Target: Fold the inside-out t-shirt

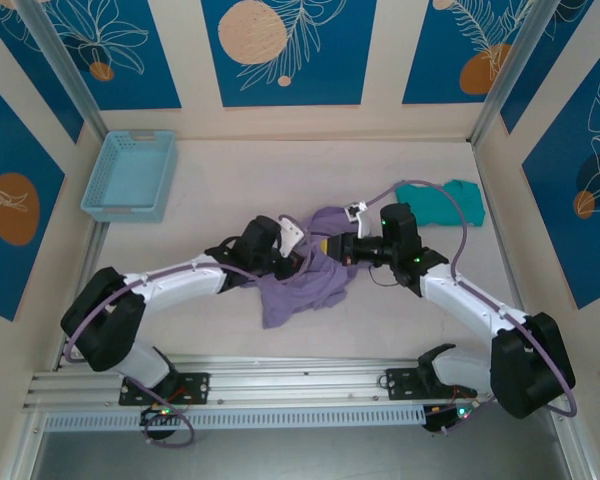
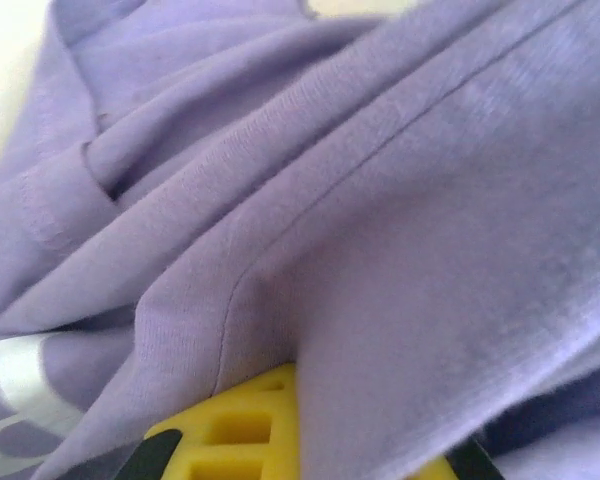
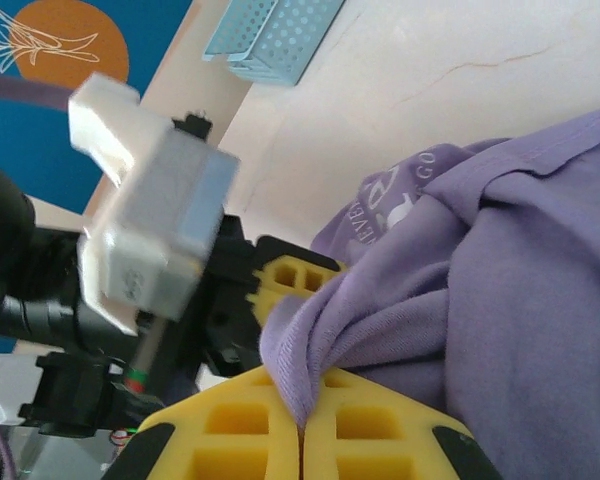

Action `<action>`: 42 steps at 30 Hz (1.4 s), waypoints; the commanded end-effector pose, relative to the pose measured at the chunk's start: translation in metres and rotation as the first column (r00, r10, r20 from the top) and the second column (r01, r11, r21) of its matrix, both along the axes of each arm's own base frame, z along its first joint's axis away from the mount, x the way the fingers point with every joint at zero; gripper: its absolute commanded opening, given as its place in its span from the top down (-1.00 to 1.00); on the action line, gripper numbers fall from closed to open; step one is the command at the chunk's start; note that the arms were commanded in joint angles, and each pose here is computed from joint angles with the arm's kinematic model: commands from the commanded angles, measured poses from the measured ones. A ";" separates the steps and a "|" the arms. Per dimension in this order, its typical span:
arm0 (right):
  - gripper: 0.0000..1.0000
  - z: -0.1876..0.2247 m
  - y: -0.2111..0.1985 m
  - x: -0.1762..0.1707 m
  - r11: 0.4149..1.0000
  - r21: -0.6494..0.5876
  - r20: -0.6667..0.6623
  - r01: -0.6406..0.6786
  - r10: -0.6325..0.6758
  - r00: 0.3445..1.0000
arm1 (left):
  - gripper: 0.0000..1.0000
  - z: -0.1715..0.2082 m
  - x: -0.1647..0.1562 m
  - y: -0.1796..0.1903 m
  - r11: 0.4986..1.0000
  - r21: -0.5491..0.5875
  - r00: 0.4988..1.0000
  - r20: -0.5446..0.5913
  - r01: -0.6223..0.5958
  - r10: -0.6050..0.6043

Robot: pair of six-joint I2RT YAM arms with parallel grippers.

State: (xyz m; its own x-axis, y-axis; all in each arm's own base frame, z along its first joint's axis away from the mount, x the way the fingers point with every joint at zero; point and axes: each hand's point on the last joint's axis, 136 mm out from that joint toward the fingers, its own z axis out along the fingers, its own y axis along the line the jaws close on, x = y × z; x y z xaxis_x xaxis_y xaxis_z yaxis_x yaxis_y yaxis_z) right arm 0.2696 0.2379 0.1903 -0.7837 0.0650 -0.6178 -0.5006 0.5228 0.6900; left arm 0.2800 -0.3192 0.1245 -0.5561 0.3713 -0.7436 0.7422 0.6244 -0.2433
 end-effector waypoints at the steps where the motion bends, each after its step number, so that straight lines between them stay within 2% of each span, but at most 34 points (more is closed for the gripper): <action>1: 0.95 -0.007 -0.017 -0.001 0.994 -0.103 0.071 0.042 -0.035 0.997 | 1.00 0.057 -0.021 -0.012 0.939 -0.319 0.984 -0.082 0.126 -0.160; 3: 0.90 -0.014 -0.026 0.003 0.981 -0.167 0.096 0.095 -0.080 0.992 | 1.00 0.079 -0.032 -0.004 0.887 -0.439 0.969 -0.118 0.145 -0.216; 5: 0.88 -0.015 -0.032 0.006 0.970 -0.203 0.111 0.131 -0.110 0.988 | 1.00 0.093 -0.040 0.003 0.854 -0.498 0.960 -0.129 0.154 -0.248; 10: 0.80 -0.026 -0.046 0.011 0.903 -0.366 0.105 0.226 -0.201 0.974 | 1.00 0.114 -0.059 0.014 0.820 -0.541 0.953 -0.103 0.186 -0.284; 12: 0.72 -0.027 -0.049 0.007 0.876 -0.422 0.126 0.235 -0.200 0.972 | 1.00 0.115 -0.060 0.017 0.827 -0.535 0.958 -0.104 0.174 -0.268; 15: 0.55 -0.018 -0.048 -0.007 0.867 -0.444 0.195 0.226 -0.153 0.969 | 1.00 0.114 -0.058 0.020 0.841 -0.518 0.965 -0.104 0.154 -0.241; 21: 0.24 0.009 -0.044 -0.040 0.894 -0.405 0.323 0.192 -0.056 0.945 | 1.00 0.109 -0.051 0.020 0.855 -0.504 0.971 -0.118 0.123 -0.209; 26: 0.26 0.024 -0.012 -0.062 0.938 -0.339 0.384 0.077 0.063 0.921 | 1.00 0.106 -0.048 0.020 0.863 -0.494 0.973 -0.126 0.108 -0.194; 32: 0.43 0.020 0.024 -0.068 0.938 -0.347 0.396 -0.021 0.167 0.903 | 1.00 0.104 -0.047 0.021 0.868 -0.486 0.975 -0.127 0.100 -0.183; 36: 0.48 0.004 0.027 -0.055 0.918 -0.395 0.340 0.010 0.136 0.930 | 1.00 0.104 -0.047 0.021 0.870 -0.483 0.975 -0.123 0.102 -0.183; 39: 0.34 -0.006 0.027 -0.047 0.908 -0.418 0.306 0.034 0.106 0.946 | 1.00 0.104 -0.047 0.021 0.870 -0.483 0.975 -0.125 0.102 -0.184; 42: 0.32 -0.009 0.028 -0.041 0.908 -0.417 0.293 0.047 0.085 0.952 | 1.00 0.104 -0.048 0.021 0.870 -0.481 0.975 -0.122 0.105 -0.185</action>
State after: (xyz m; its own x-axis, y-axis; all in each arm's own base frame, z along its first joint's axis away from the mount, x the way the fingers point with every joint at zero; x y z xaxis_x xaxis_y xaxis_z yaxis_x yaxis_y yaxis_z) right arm 0.2156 0.2624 0.1624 -0.5677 -0.3166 -0.7599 -0.6850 0.6936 0.2228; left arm 0.2298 -0.2994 0.2234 -0.6624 0.0921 -0.7435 0.7314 0.2946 -0.6151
